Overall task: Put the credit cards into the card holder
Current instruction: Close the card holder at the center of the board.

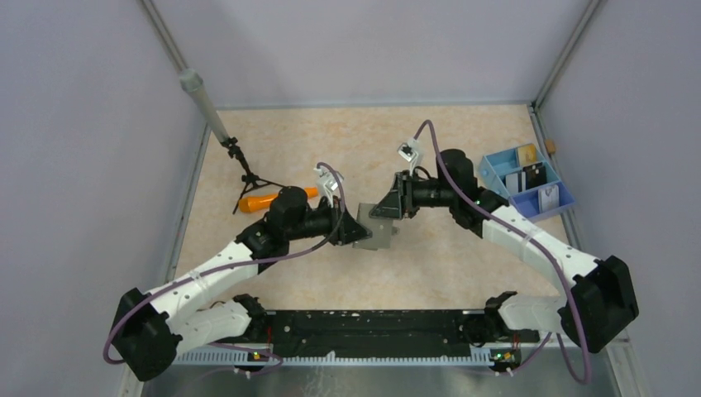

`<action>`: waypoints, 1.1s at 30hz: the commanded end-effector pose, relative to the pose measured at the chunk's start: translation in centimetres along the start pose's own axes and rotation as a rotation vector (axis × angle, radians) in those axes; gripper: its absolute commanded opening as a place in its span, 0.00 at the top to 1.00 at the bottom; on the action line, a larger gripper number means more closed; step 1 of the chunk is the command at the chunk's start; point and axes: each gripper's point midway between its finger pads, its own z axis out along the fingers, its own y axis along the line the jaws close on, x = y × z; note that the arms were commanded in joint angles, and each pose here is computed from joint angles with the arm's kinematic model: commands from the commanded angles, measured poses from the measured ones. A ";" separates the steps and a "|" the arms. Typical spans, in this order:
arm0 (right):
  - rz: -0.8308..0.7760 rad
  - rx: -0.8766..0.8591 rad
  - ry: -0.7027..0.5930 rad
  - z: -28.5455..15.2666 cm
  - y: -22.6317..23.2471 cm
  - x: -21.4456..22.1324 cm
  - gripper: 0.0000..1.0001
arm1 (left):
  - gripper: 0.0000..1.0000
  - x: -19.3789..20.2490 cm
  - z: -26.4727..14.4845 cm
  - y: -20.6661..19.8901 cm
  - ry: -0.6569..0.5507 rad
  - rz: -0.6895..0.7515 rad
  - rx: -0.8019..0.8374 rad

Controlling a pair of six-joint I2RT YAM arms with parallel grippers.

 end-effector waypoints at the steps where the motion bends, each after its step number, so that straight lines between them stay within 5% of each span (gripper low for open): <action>1: -0.077 0.042 -0.050 -0.5 0.9 -2.8 0.52 | 0.92 -1.0 0.4 -1.3 -0.060 -0.033 0.085; 3: -0.059 0.155 -0.093 -1.3 -0.5 -3.3 0.28 | 1.00 -0.9 0.5 -0.3 -0.073 -0.067 0.036; 5: -0.032 0.306 -0.154 -2.5 -2.4 -4.0 0.21 | 1.00 -1.0 0.3 0.9 -0.107 -0.098 -0.026; 13: 0.097 0.364 -0.293 -3.9 -2.6 -2.7 0.37 | 1.00 -2.1 -0.3 2.1 -0.268 -0.206 -0.049; 27: 0.189 0.395 -0.199 -0.2 -3.1 2.9 0.36 | 1.00 -2.7 -1.1 1.7 -0.332 -0.227 -0.018; 33: 0.174 0.331 -0.181 0.9 -2.0 2.7 0.45 | 0.99 -2.6 -1.3 1.7 -0.336 -0.226 -0.016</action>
